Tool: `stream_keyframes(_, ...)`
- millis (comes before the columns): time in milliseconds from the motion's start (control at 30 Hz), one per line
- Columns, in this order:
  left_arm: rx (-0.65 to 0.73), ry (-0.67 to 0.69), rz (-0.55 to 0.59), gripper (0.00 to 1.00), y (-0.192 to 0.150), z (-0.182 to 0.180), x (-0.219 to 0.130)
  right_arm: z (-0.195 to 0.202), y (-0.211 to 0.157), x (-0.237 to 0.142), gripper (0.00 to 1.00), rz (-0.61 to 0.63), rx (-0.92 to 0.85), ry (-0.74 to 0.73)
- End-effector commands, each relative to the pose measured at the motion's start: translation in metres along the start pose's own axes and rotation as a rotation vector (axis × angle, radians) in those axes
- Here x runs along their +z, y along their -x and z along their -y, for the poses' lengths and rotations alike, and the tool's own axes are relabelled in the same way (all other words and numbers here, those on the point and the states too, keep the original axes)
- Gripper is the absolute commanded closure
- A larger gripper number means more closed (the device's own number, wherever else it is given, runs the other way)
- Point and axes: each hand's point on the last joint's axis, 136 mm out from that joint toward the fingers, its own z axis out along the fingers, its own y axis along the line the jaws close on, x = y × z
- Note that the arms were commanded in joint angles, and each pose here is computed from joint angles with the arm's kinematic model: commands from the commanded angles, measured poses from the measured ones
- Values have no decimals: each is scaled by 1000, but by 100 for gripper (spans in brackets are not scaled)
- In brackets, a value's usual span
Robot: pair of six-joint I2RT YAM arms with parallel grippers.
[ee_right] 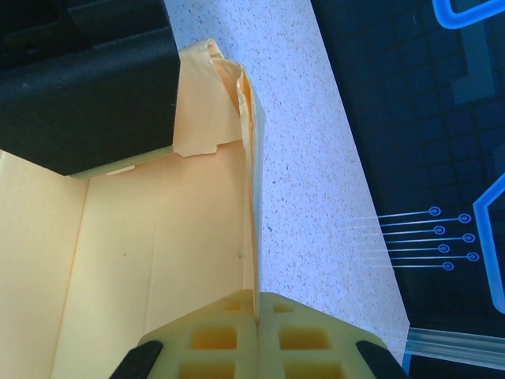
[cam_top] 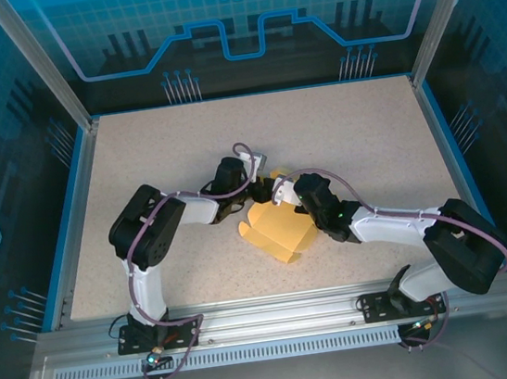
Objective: Fold the paper box
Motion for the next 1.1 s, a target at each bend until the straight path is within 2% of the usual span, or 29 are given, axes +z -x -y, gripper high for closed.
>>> stream_keyframes(0, 40, 59, -10, 42, -1, -10, 2, -2, -10, -3, 99, -23, 11, 15)
stream_keyframes(667, 118, 114, -73, 38, -15, -11, 22, -7, -8, -2, 99, -17, 17, 35)
stream_keyframes(800, 128, 144, -70, 44, -13, -13, 24, -8, -9, -1, 99, -19, 16, 38)
stream_keyframes(1067, 116, 155, -34, 62, -4, -12, 26, -11, -12, -1, 99, -25, 20, 41)
